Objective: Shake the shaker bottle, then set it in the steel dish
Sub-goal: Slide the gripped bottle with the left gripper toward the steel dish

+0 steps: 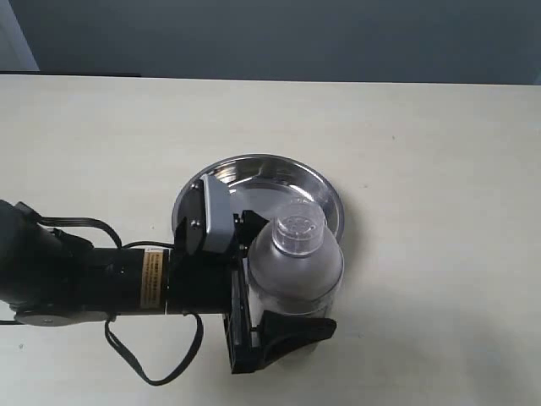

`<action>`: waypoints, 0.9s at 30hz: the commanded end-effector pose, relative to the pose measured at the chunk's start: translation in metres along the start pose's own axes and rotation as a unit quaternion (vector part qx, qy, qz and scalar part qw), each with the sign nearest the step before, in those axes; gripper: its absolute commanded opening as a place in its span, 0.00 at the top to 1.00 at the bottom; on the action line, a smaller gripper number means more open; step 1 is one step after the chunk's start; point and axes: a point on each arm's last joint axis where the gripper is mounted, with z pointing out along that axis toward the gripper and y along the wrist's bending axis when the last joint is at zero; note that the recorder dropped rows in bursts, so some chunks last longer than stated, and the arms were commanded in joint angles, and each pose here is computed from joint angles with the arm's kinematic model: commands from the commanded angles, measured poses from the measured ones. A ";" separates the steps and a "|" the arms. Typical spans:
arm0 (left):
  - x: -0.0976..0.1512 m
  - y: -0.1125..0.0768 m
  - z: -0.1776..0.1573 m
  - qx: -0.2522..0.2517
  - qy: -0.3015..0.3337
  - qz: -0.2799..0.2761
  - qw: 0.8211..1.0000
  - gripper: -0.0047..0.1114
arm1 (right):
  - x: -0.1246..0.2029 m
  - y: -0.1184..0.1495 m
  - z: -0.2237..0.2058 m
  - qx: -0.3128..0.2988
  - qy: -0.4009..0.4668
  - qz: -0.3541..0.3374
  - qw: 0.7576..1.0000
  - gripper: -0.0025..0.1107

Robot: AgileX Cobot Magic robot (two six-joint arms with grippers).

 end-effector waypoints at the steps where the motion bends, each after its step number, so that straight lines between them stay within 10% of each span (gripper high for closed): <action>1: -0.005 -0.001 0.007 0.002 -0.013 0.004 1.000 0.06 | -0.001 0.000 0.000 -0.001 -0.007 -0.001 1.000 0.98; 11: -0.005 -0.001 0.007 0.004 -0.013 -0.007 1.000 0.10 | -0.001 0.000 0.000 -0.001 -0.007 -0.001 1.000 0.98; 24: -0.002 -0.009 0.007 0.048 0.004 0.004 0.999 0.96 | -0.001 0.000 0.000 -0.001 -0.007 -0.001 1.000 0.98; 27: -0.003 -0.008 0.008 0.044 0.002 0.004 0.999 0.95 | -0.001 0.000 0.000 -0.001 -0.007 -0.001 1.000 0.98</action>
